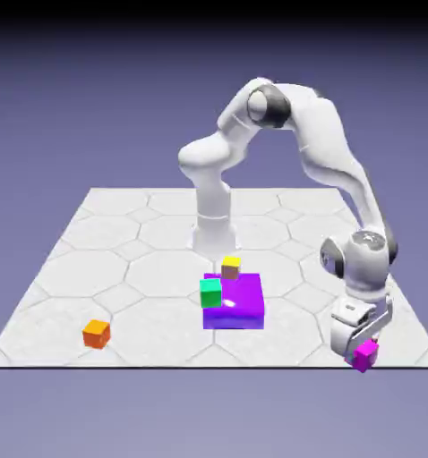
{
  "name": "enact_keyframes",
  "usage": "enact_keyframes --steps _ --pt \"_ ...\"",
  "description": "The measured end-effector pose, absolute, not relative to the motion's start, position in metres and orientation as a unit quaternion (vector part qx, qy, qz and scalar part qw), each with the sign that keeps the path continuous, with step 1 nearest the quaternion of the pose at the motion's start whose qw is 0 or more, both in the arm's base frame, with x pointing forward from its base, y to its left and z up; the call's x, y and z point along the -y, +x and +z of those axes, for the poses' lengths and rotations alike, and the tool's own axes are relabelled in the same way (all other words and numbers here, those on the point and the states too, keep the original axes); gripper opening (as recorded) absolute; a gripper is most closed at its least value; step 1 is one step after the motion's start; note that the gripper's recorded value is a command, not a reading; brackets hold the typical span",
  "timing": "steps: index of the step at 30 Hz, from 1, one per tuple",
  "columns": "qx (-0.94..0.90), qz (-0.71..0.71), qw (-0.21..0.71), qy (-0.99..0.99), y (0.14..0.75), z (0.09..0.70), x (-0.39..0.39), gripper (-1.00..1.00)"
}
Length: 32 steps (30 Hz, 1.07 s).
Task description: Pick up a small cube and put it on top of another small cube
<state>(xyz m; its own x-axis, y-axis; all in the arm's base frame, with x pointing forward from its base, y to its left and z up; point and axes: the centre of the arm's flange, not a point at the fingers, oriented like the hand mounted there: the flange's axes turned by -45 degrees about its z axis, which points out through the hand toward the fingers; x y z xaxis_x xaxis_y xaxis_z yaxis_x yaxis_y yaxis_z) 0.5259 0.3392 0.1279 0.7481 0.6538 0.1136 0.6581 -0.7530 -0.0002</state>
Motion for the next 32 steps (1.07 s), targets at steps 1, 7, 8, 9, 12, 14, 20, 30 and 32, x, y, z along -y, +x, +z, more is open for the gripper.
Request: enact_keyframes --steps 1,7,8,9,12,14,20,30,32 --pt "0.351 -0.053 0.02 -0.935 0.526 0.144 -0.339 -1.0" --pt "0.308 -0.053 0.011 -0.95 0.558 0.206 -0.245 -1.0" --pt "0.291 -0.053 0.007 -0.955 0.568 0.209 -0.208 -1.0" --pt "0.274 -0.053 0.005 -0.96 0.576 0.212 -0.17 -1.0" --pt "0.22 -0.051 -0.001 -0.974 0.584 0.222 -0.058 -1.0" --pt "0.183 -0.051 -0.004 -0.982 0.577 0.228 0.016 -1.0" --pt "0.069 -0.053 -0.002 -0.996 0.503 0.243 0.217 -1.0" --pt "0.016 -0.057 0.001 -0.998 0.453 0.178 0.292 1.0" --pt "0.017 -0.058 0.0 -0.998 0.453 0.194 0.292 1.0"
